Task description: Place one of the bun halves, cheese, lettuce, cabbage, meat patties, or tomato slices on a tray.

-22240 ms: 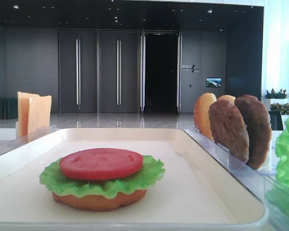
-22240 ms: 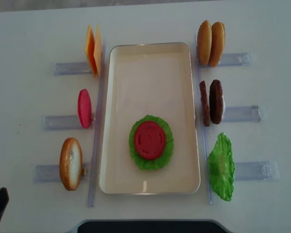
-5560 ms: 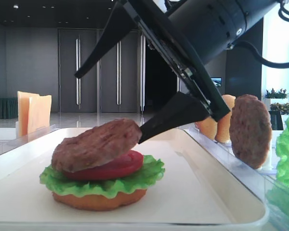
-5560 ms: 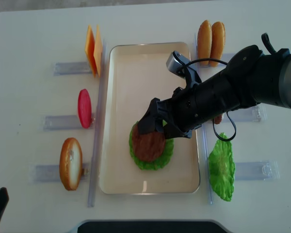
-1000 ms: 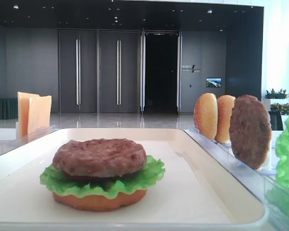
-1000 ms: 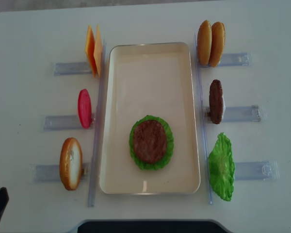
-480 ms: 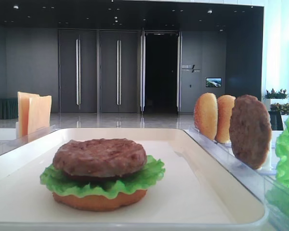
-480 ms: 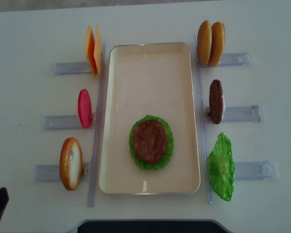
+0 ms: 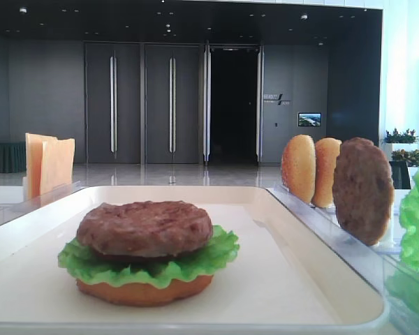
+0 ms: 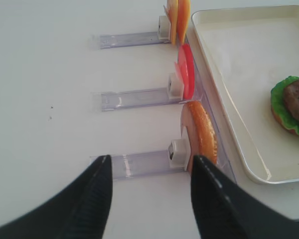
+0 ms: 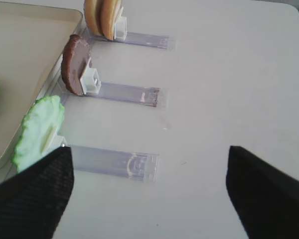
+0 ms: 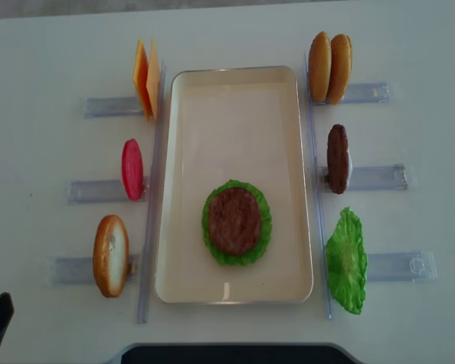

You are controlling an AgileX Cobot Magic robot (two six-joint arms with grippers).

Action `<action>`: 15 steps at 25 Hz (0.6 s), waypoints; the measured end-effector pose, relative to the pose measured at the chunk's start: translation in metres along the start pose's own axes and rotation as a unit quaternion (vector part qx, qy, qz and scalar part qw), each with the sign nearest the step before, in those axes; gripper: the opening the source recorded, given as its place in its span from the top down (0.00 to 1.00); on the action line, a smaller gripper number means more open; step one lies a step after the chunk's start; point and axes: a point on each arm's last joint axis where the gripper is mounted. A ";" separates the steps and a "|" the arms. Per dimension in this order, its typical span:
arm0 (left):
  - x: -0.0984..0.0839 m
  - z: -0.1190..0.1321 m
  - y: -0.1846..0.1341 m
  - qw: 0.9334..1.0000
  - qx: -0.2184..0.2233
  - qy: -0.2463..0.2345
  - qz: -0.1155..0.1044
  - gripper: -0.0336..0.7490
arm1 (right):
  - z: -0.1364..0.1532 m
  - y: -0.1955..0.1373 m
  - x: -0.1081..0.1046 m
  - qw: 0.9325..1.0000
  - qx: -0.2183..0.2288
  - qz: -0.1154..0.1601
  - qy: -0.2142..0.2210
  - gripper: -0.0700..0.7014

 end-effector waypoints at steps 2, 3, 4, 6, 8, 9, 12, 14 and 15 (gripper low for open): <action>0.000 0.000 0.000 1.000 0.000 0.000 0.000 0.46 | 0.000 0.000 0.000 1.000 0.000 0.000 0.000 0.15; 0.000 0.000 0.000 1.000 0.000 0.000 0.000 0.46 | 0.000 0.000 0.000 1.000 0.000 0.000 0.000 0.15; 0.000 0.000 0.000 1.000 0.000 0.000 0.000 0.46 | 0.000 0.000 0.000 1.000 0.000 0.000 0.000 0.15; 0.000 0.000 0.000 1.000 0.000 0.000 0.000 0.46 | 0.000 0.000 0.000 1.000 0.000 0.000 0.000 0.15; 0.000 0.000 0.000 1.000 0.000 0.000 0.000 0.46 | 0.000 0.000 0.000 1.000 0.000 0.000 0.000 0.15; 0.000 0.000 0.000 1.000 0.000 0.000 0.000 0.46 | 0.000 0.000 0.000 1.000 0.000 0.000 0.000 0.15; 0.000 0.000 0.000 1.000 0.000 0.000 0.000 0.46 | 0.000 0.000 0.000 1.000 0.000 0.000 0.000 0.15; 0.000 0.000 0.000 1.000 0.000 0.000 0.000 0.46 | 0.000 0.000 0.000 1.000 0.000 0.000 0.000 0.15; 0.000 0.000 0.000 1.000 0.000 0.000 0.000 0.46 | 0.000 0.000 0.000 1.000 0.000 0.000 0.000 0.15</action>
Point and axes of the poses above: a point on each arm's last joint axis where the gripper is mounted, z pointing out along that axis toward the gripper, x along the wrist's bending axis when the last joint is at zero, y = z × x, and after that the axes turned 14 degrees about -z, right-handed
